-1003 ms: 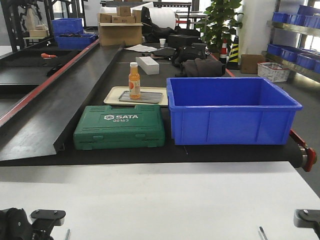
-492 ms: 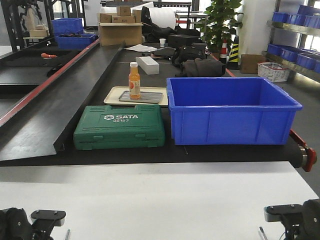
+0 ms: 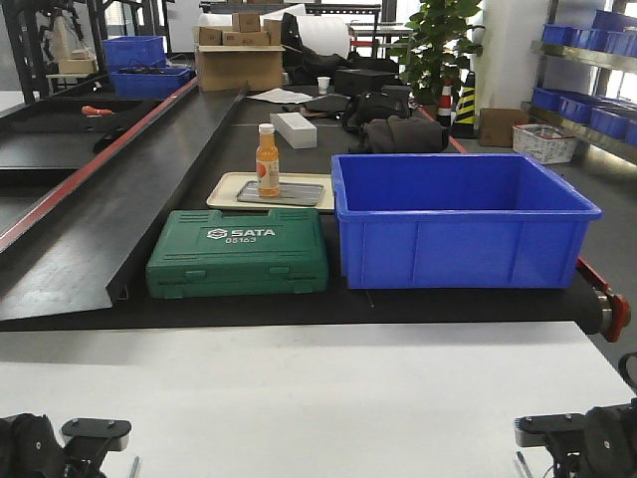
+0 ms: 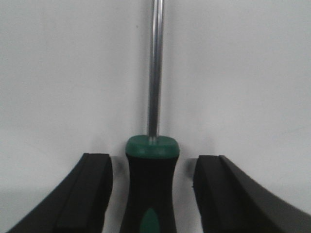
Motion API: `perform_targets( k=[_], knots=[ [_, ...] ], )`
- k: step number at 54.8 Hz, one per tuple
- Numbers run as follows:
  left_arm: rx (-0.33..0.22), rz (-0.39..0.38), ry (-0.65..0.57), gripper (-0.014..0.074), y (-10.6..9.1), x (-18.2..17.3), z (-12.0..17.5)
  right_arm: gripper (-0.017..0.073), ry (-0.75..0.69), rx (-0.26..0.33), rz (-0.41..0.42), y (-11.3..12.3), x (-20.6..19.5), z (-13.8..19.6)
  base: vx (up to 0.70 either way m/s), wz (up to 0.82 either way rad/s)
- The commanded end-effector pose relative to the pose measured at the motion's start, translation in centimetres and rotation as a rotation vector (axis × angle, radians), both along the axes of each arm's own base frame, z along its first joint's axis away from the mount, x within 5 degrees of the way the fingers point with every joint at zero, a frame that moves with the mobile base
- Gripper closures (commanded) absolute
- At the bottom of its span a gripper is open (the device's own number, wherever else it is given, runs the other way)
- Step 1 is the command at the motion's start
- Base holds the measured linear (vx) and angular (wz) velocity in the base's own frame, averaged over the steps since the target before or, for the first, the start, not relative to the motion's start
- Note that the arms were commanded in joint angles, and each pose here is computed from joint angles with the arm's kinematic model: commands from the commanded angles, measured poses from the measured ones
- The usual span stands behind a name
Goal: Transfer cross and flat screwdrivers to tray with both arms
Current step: 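Lift both screwdrivers upright off the table with both grippers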
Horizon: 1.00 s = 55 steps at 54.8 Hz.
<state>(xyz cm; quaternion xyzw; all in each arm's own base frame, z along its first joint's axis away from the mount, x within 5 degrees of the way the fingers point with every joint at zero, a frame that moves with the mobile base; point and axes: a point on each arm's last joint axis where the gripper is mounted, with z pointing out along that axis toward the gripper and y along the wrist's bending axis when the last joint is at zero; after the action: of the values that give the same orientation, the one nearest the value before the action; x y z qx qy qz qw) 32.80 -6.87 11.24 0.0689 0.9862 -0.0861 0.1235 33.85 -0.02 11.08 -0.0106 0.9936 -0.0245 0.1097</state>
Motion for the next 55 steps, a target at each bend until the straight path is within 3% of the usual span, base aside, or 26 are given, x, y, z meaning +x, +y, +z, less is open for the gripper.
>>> perform_targets(
  k=[1,26,36,44,55],
  knots=[
    [-0.02,0.01,-0.066,0.0155,-0.3,0.6,1.9,0.0158,-0.066,-0.009,0.012,-0.2,0.6,1.2,0.0,0.0],
    [-0.018,-0.009,-0.05,0.0193,-0.3,0.4,1.9,0.0438,-0.06,-0.003,-0.016,-0.2,0.6,1.2,0.0,0.0],
    [-0.014,-0.052,-0.016,0.0368,-0.4,0.1,1.8,0.0575,-0.038,0.0,-0.024,-0.2,0.4,1.2,0.0,0.0],
    [-0.015,-0.072,0.014,0.0592,-0.4,-0.2,1.8,0.0571,-0.051,0.025,-0.044,0.0,0.2,2.0,0.0,0.0],
    [-0.021,-0.076,-0.004,0.0597,-0.4,-0.4,2.8,0.057,-0.167,0.025,-0.019,0.1,-0.1,6.1,0.0,0.0]
  ],
)
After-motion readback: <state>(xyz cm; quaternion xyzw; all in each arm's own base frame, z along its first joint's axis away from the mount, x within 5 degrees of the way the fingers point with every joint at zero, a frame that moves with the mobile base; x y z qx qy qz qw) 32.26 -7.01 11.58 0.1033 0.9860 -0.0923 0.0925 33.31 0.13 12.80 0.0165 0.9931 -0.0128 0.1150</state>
